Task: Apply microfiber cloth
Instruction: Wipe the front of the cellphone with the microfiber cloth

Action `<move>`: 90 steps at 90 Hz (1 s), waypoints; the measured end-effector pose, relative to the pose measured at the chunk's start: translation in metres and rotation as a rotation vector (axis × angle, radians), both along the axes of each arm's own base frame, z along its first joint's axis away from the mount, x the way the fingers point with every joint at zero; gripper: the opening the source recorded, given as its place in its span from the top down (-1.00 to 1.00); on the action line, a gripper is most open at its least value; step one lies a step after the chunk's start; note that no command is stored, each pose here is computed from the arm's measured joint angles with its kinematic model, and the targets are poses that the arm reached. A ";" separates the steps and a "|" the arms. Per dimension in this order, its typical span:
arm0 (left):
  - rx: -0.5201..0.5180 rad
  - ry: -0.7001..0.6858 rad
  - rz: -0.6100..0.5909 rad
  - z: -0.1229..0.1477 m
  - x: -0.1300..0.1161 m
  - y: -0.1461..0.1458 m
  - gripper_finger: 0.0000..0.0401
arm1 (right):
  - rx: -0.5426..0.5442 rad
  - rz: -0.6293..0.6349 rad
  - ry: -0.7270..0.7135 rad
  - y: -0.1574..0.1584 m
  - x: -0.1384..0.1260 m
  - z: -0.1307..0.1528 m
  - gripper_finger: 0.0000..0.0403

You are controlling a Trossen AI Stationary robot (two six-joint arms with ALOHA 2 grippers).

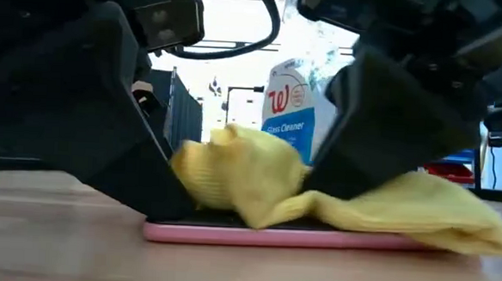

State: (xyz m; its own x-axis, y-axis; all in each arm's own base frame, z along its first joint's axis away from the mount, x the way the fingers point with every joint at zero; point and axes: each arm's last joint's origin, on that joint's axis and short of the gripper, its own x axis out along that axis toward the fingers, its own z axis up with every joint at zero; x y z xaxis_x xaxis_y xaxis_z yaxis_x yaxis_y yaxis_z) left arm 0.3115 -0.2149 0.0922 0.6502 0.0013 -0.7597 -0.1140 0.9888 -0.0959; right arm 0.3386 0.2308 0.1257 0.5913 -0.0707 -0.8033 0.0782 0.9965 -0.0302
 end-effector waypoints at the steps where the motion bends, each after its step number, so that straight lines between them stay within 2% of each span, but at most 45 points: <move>1: 0.000 0.000 -0.001 0.000 0.000 0.000 -0.68 | -0.001 0.001 0.011 0.000 -0.001 0.000 1.00; 14: 0.001 0.000 -0.008 0.000 -0.002 -0.002 -0.68 | -0.037 -0.006 0.100 0.003 -0.019 0.004 1.00; 28: 0.000 0.000 -0.011 0.000 -0.002 -0.002 -0.68 | -0.006 0.002 0.108 0.007 -0.029 0.017 1.00; 41: 0.015 0.005 -0.035 -0.001 -0.002 -0.002 -0.68 | 0.050 0.048 -0.085 0.014 -0.015 0.034 1.00; 51: 0.019 -0.005 -0.030 -0.001 -0.002 -0.002 -0.68 | 0.064 0.072 -0.199 0.010 0.006 0.031 1.00; 66: 0.018 -0.016 -0.033 0.005 -0.002 -0.002 -0.68 | 0.031 0.049 -0.186 -0.004 0.016 0.024 1.00; 85: 0.028 -0.027 -0.056 0.024 -0.007 0.001 -0.68 | 0.010 0.066 -0.163 -0.001 0.008 0.031 1.00; 90: -0.003 -0.041 -0.048 0.029 -0.007 0.000 -0.68 | 0.009 0.073 -0.161 0.001 0.004 0.035 1.00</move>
